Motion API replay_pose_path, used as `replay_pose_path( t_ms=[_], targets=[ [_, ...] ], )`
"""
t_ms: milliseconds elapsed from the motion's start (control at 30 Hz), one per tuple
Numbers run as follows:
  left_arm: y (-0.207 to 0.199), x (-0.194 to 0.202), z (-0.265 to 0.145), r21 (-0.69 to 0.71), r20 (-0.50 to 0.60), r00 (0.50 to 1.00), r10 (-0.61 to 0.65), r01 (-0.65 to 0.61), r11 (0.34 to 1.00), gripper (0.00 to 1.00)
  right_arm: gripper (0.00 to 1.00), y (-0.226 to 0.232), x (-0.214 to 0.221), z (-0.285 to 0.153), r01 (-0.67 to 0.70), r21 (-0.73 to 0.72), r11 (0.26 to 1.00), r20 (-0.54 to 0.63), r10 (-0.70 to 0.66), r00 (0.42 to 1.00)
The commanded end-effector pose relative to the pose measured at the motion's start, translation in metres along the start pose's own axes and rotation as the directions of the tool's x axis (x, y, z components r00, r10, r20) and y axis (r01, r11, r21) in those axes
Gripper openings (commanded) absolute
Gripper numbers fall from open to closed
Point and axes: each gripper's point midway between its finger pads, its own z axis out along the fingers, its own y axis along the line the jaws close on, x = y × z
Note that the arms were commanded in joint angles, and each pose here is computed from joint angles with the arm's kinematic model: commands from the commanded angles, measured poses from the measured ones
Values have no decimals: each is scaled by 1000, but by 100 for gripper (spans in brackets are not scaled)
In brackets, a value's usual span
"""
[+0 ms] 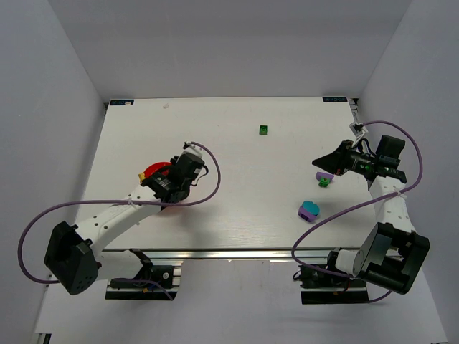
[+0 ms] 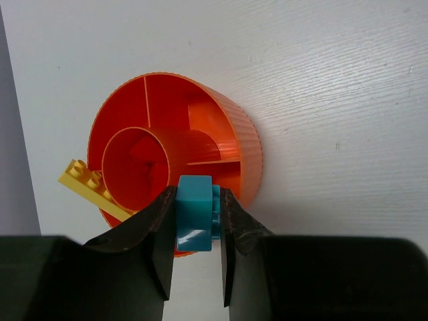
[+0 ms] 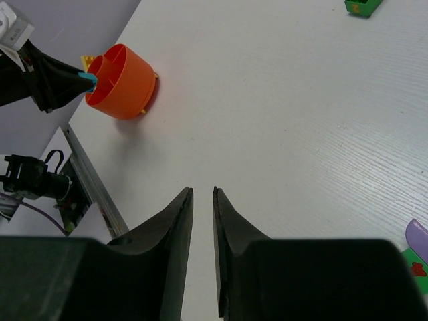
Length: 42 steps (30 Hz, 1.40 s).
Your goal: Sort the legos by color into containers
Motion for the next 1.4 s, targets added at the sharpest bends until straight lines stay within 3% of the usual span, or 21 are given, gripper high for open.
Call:
replay_pose_path(
  t_ms=[0, 67, 333, 433, 533, 600, 667, 700, 733, 767, 833, 867, 933, 967, 1000, 1033, 1133, 1167, 1200, 1267, 1367],
  targets=[
    [2, -5, 3, 5, 6, 999, 32, -32, 999, 3, 24, 4, -3, 0, 36, -29, 999, 9, -36, 999],
    [2, -1, 7, 0, -11, 999, 34, -34, 999, 6, 24, 4, -3, 0, 35, -29, 999, 9, -35, 999],
    [6, 2, 12, -37, -36, 999, 22, -24, 999, 55, 34, 4, -1, 0, 30, -43, 999, 3, -30, 1000],
    [9, 2, 12, -56, -38, 999, 19, -21, 998, 63, 36, 5, -1, 0, 33, -45, 998, 4, -32, 999],
    [10, -1, 9, -51, -31, 1000, 7, -9, 999, 65, 41, 6, 0, 0, 35, -52, 998, 1, -35, 999],
    [11, -8, 4, -36, -11, 1000, -16, 15, 999, 63, 42, 7, 0, 0, 46, -59, 997, 0, -46, 999],
    [-2, -24, -7, 63, 40, 998, -40, 38, 997, 50, 38, 9, 1, 1, 125, -81, 989, 0, -125, 992],
    [1, -39, -17, 79, 109, 991, -77, 69, 994, 22, 34, 12, 4, 0, 137, -90, 986, -17, -139, 990],
    [-15, -48, -26, 201, 140, 985, -98, 69, 977, 8, 26, 7, 10, 1, 175, -71, 982, -45, -179, 983],
    [-42, -61, -39, 367, 189, 973, -131, 54, 929, 0, 22, 4, 13, 2, 225, -54, 973, -77, -228, 970],
    [-67, -74, -64, 546, 248, 953, -177, 14, 837, 0, 20, -16, 21, 0, 340, 56, 939, -212, -321, 923],
    [-96, -76, -84, 698, 256, 946, -197, -39, 715, 0, 23, -21, 24, 0, 376, 78, 923, -256, -346, 903],
    [-122, -71, -93, 792, 234, 954, -189, -74, 607, 20, 37, -34, 39, -5, 460, 109, 881, -358, -397, 845],
    [-131, -68, -95, 822, 220, 958, -183, -80, 564, 32, 51, -49, 46, -15, 503, 164, 849, -438, -394, 808],
    [-146, -60, -105, 876, 196, 967, -164, -98, 473, 41, 58, -54, 52, -19, 558, 142, 818, -483, -435, 760],
    [-158, -51, -103, 895, 171, 976, -135, -96, 436, 55, 67, -58, 62, -28, 576, 144, 804, -538, -425, 728],
    [-165, -43, -100, 909, 146, 982, -122, -84, 409, 69, 75, -73, 70, -43, 669, 127, 733, -615, -470, 633],
    [-163, -40, -102, 907, 136, 985, -108, -80, 413, 70, 76, -78, 67, -44, 683, 143, 716, -623, -471, 624],
    [-160, -43, -105, 907, 145, 983, -111, -87, 413, 70, 76, -85, 63, -46, 687, 173, 706, -633, -455, 627],
    [-151, -47, -113, 897, 184, 972, -147, -104, 431, 71, 72, -104, 40, -50, 611, 356, 707, -623, -308, 719],
    [-142, -45, -119, 886, 212, 962, -173, -114, 450, 74, 63, -120, 37, -48, 465, 469, 751, -607, -108, 787]
  ],
)
